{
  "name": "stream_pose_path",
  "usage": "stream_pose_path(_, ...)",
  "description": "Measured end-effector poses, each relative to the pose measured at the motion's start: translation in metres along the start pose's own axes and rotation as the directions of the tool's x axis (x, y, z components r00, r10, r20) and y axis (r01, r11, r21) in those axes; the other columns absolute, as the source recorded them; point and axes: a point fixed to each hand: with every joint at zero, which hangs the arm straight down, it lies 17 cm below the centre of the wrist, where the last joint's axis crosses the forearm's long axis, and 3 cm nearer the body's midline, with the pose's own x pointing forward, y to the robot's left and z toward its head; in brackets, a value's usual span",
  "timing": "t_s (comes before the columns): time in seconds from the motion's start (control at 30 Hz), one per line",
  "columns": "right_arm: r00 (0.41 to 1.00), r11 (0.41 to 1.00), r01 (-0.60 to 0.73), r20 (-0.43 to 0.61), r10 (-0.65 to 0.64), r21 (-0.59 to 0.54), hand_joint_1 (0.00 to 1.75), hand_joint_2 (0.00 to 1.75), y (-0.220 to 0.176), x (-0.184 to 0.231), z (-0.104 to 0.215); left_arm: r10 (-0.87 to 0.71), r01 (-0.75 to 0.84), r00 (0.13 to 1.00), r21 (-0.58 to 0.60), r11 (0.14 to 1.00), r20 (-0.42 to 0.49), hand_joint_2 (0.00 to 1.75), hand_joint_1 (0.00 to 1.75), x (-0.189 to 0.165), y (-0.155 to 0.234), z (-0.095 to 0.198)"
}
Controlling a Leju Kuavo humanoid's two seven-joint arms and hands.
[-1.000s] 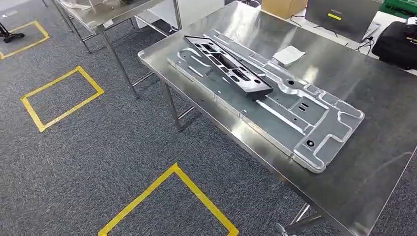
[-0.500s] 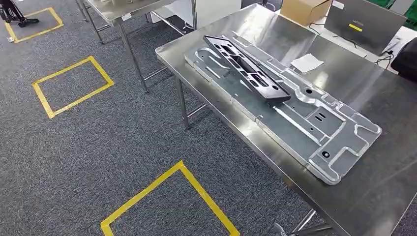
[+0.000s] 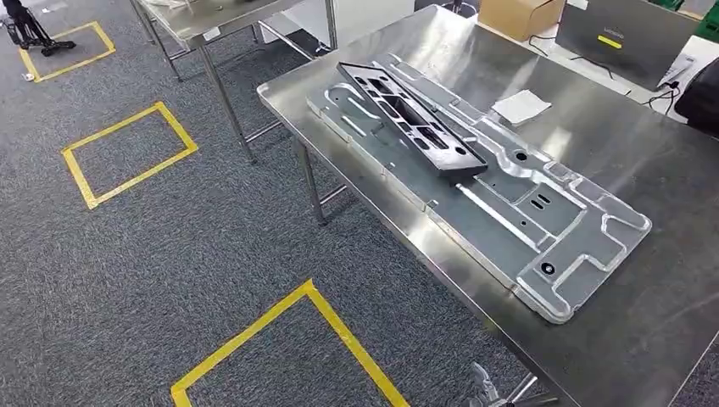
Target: Take the parts from the cabinet and place them on the table.
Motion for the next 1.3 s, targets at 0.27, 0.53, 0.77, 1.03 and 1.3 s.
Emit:
stream_pose_path(0.27, 0.984, 0.996, -0.086, 0.162, 0.08, 0.03, 0.0, 0.0, -0.002, 0.069, 0.0, 0.01, -0.01, 1.0, 0.063, 0.998, -0.003, 0.0, 0.0, 0.003, 0.026, -0.005)
stream_pose_path(0.53, 0.964, 0.996, -0.089, 0.252, 0.082, 0.017, 0.0, 0.0, -0.017, 0.104, -0.003, 0.009, -0.007, 1.0, 0.077, 0.997, -0.021, 0.0, 0.0, -0.002, 0.032, -0.007)
stream_pose_path(0.77, 0.933, 0.994, -0.091, 0.354, 0.062, 0.065, 0.0, 0.0, -0.022, 0.135, -0.007, -0.013, 0.014, 1.0, 0.058, 0.998, -0.014, 0.0, 0.0, -0.002, 0.027, -0.011)
stream_pose_path(1.03, 0.925, 0.997, -0.075, 0.374, 0.063, 0.019, 0.0, 0.0, -0.037, 0.146, -0.017, 0.003, -0.002, 1.0, 0.047, 0.999, -0.024, 0.0, 0.0, -0.005, 0.021, -0.013)
stream_pose_path(1.3, 0.92, 0.993, -0.115, 0.382, 0.092, 0.036, 0.0, 0.0, -0.028, 0.149, -0.026, -0.028, 0.026, 0.998, 0.035, 0.999, 0.049, 0.0, 0.0, 0.016, 0.016, -0.021)
